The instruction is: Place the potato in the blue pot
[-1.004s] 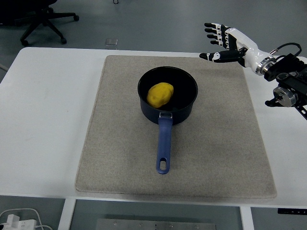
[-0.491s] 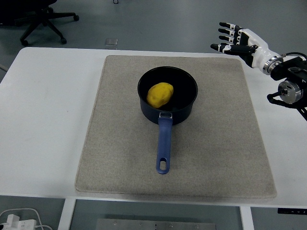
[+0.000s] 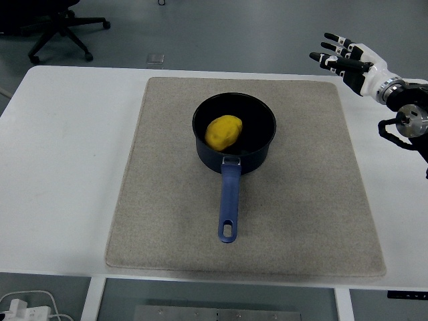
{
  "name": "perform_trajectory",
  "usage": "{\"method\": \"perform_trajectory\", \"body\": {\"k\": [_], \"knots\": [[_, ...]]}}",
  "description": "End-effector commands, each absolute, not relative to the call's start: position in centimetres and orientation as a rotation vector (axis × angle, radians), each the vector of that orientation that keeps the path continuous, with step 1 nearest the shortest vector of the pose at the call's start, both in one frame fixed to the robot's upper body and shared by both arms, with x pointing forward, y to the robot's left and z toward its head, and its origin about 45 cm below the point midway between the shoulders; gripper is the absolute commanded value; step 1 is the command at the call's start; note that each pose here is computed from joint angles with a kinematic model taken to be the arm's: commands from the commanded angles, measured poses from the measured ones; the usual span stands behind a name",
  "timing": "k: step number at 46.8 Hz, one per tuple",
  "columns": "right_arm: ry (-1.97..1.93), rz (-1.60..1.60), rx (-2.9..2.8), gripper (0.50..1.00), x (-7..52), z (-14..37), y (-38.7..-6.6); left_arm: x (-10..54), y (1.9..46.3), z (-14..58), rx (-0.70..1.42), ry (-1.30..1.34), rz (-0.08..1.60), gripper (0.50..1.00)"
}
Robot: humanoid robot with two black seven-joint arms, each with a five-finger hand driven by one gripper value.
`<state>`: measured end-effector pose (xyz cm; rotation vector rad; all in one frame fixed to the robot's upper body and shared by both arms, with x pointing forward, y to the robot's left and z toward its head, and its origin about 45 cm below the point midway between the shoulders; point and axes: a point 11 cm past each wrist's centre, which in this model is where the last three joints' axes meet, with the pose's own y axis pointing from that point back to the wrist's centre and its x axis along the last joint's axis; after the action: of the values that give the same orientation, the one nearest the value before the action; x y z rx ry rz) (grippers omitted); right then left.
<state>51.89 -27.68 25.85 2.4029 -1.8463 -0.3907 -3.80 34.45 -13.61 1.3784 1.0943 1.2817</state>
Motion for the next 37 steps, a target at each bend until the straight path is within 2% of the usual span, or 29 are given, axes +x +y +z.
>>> {"method": "perform_trajectory", "body": {"k": [1,7,24,37], "knots": [[-1.884,-0.499,2.389,0.919,51.9,25.7,-28.1,-3.8,34.5,-13.6,1.379,1.094,1.282,0.996],[-1.925,-0.570,2.373,0.919,51.7,25.3,-28.9,-3.8,34.5,-13.6,1.379,1.094,1.282,0.996],[-2.022,-0.512,2.299,0.921,52.0,25.8,-32.2,-3.8,34.5,-13.6,1.379,1.093,1.281,0.996],[-2.041,-0.494,2.283,0.921,52.0,25.8,-32.6,-3.8,34.5,-13.6,1.379,1.093,1.281,0.996]]}}
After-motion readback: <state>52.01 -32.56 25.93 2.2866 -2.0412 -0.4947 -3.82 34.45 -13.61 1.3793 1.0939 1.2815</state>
